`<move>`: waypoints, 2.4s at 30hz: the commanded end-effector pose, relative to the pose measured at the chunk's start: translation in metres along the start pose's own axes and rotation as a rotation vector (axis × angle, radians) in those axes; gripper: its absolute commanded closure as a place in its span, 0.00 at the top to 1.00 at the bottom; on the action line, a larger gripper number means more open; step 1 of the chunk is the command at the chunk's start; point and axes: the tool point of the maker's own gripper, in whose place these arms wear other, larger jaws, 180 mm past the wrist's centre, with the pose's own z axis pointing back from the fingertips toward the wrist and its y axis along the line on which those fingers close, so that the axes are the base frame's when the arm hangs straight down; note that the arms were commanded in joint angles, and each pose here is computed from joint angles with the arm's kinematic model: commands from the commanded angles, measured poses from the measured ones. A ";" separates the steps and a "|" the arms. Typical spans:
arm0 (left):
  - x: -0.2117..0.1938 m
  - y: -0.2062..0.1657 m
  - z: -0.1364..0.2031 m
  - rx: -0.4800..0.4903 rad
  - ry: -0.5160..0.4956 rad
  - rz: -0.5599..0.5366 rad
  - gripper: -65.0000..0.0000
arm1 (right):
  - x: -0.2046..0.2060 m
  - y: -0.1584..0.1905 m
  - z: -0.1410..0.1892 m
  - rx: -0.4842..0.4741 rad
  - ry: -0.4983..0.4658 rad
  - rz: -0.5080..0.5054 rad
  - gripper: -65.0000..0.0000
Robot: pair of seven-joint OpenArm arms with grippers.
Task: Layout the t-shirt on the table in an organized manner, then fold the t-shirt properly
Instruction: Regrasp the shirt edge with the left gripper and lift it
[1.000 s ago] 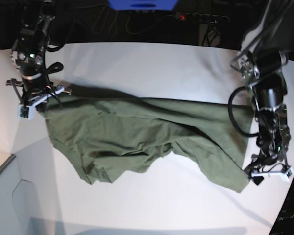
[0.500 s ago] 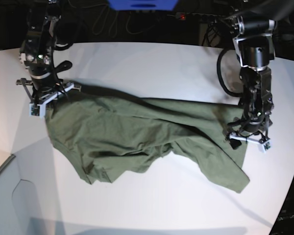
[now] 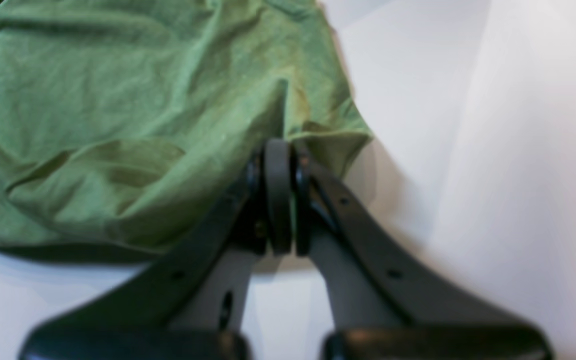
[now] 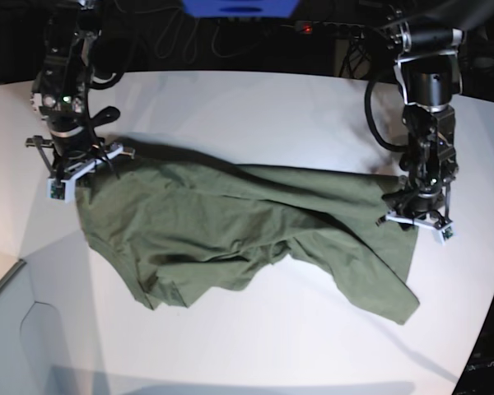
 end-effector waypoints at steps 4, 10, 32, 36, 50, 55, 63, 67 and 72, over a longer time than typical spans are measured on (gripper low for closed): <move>0.023 -0.004 -0.001 -0.011 -0.053 0.003 0.22 | 0.015 -0.001 0.001 0.003 -0.050 0.006 0.00; 0.041 -0.010 0.005 -0.027 -0.103 0.009 0.00 | 0.015 0.000 0.001 0.004 -0.050 0.006 0.00; 0.025 0.038 0.084 0.023 -0.215 -0.005 0.22 | 0.014 -0.001 0.001 0.002 -0.047 0.008 0.00; 0.021 0.046 0.103 0.046 -0.238 0.023 0.22 | 0.015 -0.001 0.001 0.003 -0.049 0.008 0.00; 0.043 0.040 0.099 0.047 -0.283 0.038 0.39 | 0.011 0.000 0.002 0.006 -0.041 0.004 0.00; 0.046 0.037 0.071 0.046 -0.250 0.062 0.42 | 0.010 0.001 0.002 0.006 -0.038 0.002 0.00; 0.021 0.048 0.038 0.079 -0.139 0.096 0.42 | 0.005 -0.001 0.004 0.004 -0.028 0.007 0.00; 0.014 0.048 0.029 0.086 -0.109 0.111 0.42 | 0.005 -0.001 0.004 0.003 -0.026 0.007 0.00; 0.011 0.050 0.027 0.089 -0.099 0.118 0.34 | 0.005 -0.002 0.004 0.001 -0.026 0.007 0.00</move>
